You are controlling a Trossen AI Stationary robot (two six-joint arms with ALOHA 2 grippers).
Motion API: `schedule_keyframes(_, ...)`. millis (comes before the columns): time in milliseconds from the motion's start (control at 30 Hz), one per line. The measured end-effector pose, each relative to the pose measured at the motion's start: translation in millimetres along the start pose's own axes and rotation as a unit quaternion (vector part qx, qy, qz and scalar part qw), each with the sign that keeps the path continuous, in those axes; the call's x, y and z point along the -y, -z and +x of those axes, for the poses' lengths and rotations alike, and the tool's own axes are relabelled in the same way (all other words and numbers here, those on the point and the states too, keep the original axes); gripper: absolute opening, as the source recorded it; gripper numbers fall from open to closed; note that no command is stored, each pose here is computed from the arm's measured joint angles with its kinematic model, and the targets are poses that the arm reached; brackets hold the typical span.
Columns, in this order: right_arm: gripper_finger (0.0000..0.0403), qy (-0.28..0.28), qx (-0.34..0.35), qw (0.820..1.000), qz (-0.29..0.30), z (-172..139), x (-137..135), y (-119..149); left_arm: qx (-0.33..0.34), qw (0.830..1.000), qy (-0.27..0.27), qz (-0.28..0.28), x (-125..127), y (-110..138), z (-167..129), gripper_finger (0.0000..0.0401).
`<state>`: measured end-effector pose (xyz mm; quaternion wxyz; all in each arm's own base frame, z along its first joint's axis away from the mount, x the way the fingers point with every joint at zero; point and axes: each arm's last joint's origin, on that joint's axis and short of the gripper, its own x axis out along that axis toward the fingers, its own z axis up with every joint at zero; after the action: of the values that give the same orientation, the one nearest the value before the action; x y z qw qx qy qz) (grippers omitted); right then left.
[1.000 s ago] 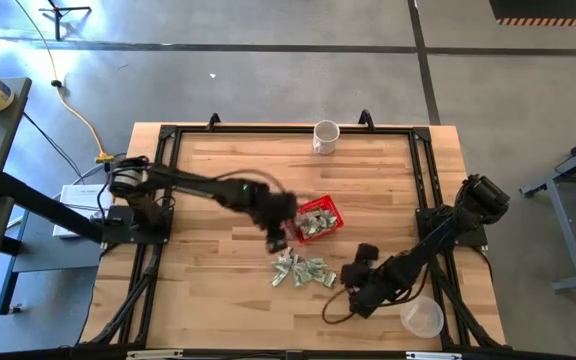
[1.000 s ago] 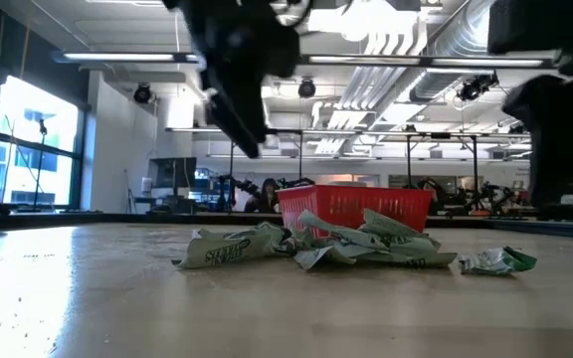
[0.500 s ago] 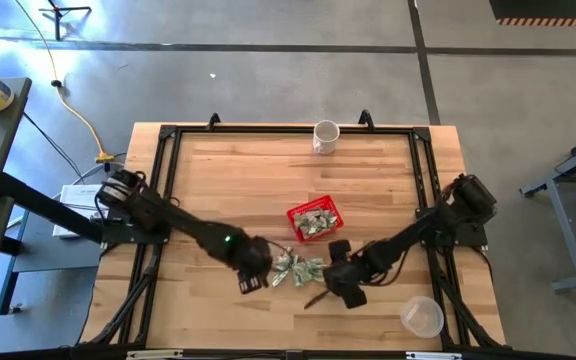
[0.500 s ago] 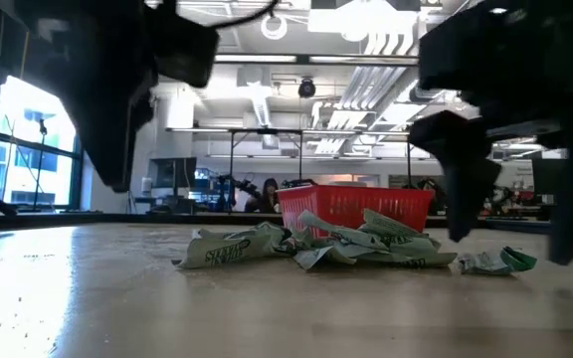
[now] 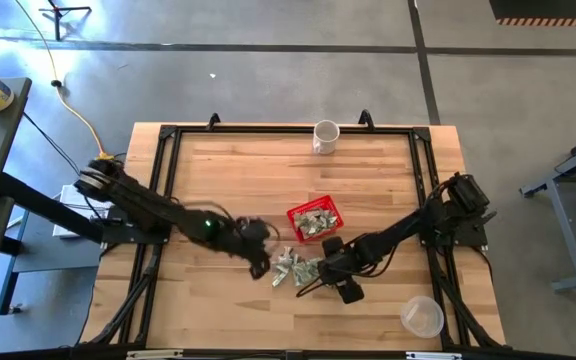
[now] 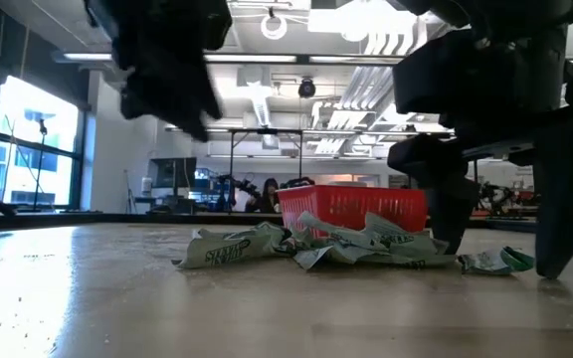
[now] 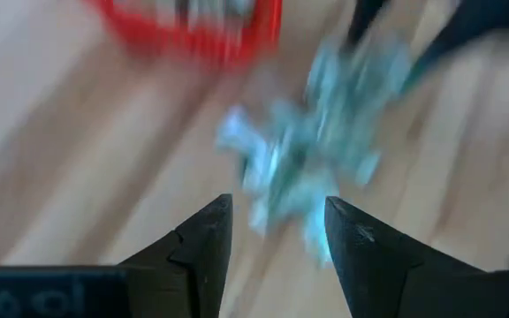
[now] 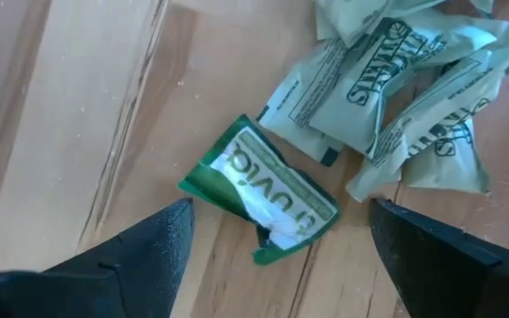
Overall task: Pick and place items into bin
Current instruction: Put the green truvia packet into the red bin
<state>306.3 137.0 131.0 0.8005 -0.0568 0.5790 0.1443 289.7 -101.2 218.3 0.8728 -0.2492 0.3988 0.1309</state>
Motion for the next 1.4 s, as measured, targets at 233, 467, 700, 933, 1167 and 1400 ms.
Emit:
schedule_keyframes(233,0.0269,0.003,0.008,0.998,0.059,0,0,-1,0.126,0.989,0.044,-0.065,-69,8,-13,0.0213)
schedule_keyframes(467,0.0166,0.001,-0.004,0.992,0.125,0,0,1,0.133,0.987,0.01,-0.092,-103,12,-23,0.0213)
schedule_keyframes(700,0.0035,-0.02,-0.03,0.982,0.184,-3,-2,0,0.128,0.987,0.029,-0.093,-100,9,-25,0.0214)
schedule_keyframes(933,0.0021,0.002,-0.026,0.974,0.224,-17,-4,-16,0.126,0.987,0.04,-0.093,-97,6,-27,0.0214)
schedule_keyframes(1167,0.001,0.12,0.017,0.962,0.243,-53,2,-30,0.123,0.987,0.038,-0.092,-97,6,-27,0.0213)
schedule_keyframes(1400,0.0006,0.181,0.06,0.932,0.309,-95,30,-29,0.124,0.987,0.038,-0.092,-97,6,-27,0.0214)
